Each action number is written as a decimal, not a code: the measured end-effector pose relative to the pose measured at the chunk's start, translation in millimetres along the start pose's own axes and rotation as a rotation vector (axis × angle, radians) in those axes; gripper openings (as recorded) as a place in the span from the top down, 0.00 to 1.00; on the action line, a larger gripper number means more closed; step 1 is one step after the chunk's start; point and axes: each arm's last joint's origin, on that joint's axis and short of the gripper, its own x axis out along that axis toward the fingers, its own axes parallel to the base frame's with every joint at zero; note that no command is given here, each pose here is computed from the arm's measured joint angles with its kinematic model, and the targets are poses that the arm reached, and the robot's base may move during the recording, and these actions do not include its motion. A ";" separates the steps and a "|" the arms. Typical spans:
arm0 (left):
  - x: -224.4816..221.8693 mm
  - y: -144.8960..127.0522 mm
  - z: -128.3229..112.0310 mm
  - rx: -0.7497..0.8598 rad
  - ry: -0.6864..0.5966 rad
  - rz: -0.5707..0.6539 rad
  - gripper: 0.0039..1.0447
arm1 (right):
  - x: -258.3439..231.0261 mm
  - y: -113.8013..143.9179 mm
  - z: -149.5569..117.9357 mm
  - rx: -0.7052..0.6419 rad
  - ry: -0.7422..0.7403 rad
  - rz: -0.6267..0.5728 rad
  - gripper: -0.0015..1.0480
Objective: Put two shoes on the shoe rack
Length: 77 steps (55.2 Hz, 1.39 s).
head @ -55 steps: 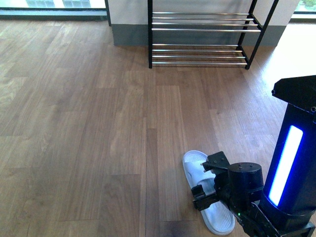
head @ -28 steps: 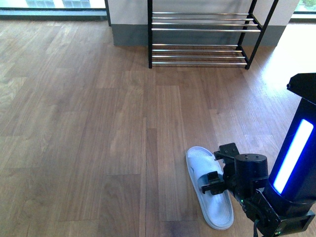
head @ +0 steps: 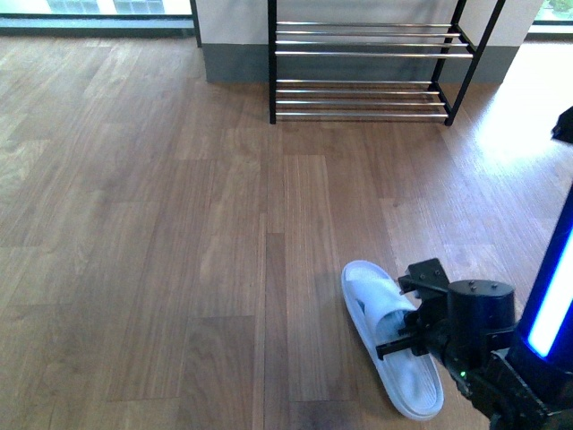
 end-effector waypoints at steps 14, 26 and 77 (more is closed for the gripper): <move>0.0 0.0 0.0 0.000 0.000 0.000 0.98 | -124.0 -76.1 103.8 -0.133 -0.204 -0.096 0.98; 0.0 0.0 0.0 0.000 0.000 0.000 0.98 | -242.6 -93.6 143.6 -0.159 -0.320 -0.181 0.98; 0.0 0.0 0.0 0.000 0.000 0.000 0.98 | -356.2 -61.2 106.4 0.162 -0.524 -0.094 0.98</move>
